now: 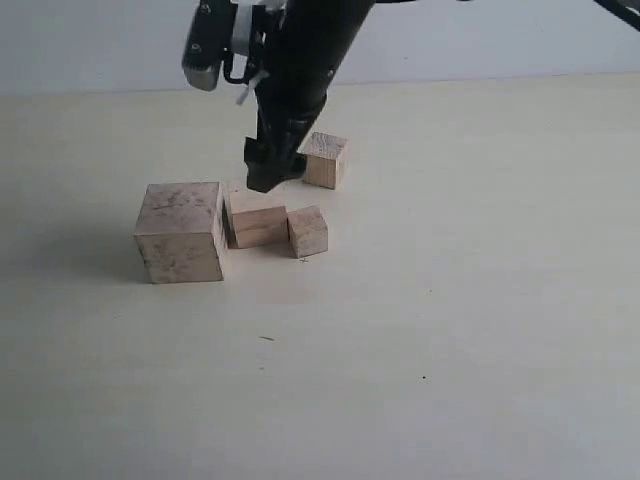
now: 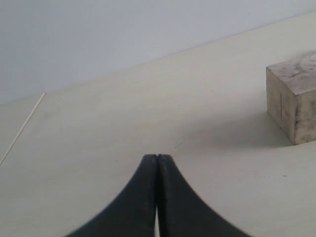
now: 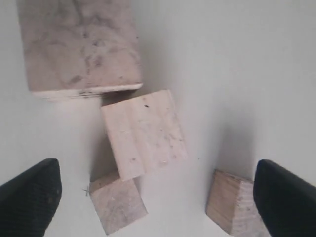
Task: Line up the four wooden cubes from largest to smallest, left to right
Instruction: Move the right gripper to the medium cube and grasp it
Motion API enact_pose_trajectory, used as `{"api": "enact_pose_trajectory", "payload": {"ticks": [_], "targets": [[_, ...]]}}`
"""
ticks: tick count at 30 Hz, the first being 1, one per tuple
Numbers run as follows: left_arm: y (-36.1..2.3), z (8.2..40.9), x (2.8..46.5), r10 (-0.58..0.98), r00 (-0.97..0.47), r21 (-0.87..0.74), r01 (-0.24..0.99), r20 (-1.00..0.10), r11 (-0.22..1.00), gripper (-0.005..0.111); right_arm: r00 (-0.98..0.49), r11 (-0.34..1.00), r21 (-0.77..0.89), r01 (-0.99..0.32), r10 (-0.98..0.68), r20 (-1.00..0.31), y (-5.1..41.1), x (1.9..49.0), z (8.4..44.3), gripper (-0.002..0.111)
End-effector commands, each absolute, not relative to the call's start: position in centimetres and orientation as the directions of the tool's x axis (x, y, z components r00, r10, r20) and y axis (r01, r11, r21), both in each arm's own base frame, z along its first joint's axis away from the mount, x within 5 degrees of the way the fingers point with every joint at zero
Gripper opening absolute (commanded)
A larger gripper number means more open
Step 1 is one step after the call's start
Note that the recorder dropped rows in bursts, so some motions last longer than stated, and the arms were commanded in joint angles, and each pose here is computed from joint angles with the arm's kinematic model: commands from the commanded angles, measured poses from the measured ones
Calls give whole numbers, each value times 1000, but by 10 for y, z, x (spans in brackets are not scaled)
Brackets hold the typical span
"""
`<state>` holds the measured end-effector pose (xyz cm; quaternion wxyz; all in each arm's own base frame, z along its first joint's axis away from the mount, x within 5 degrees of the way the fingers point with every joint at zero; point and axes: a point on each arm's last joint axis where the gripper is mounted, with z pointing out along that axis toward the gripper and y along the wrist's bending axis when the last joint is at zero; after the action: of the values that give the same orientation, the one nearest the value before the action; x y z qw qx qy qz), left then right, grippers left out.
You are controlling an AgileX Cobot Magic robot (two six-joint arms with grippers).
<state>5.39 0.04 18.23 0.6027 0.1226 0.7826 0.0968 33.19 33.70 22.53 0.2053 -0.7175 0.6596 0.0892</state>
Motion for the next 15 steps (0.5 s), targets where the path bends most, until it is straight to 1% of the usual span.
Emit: {"api": "enact_pose_trajectory", "payload": {"ticks": [1,5,9,15], "targets": [[0,184,54,306,-225,297,75,-925,952,0,222,-158,-173,-972,-857,-465,329,333,212,100],[0,184,54,306,-225,297,75,-925,952,0,263,-182,-211,-960,-844,-467,324,338,200,100],[0,184,54,306,-225,297,75,-925,952,0,265,-168,-236,-957,-837,-478,325,346,188,100],[0,184,54,306,-225,297,75,-925,952,0,268,-186,-201,-962,-781,-564,332,350,167,100]]}}
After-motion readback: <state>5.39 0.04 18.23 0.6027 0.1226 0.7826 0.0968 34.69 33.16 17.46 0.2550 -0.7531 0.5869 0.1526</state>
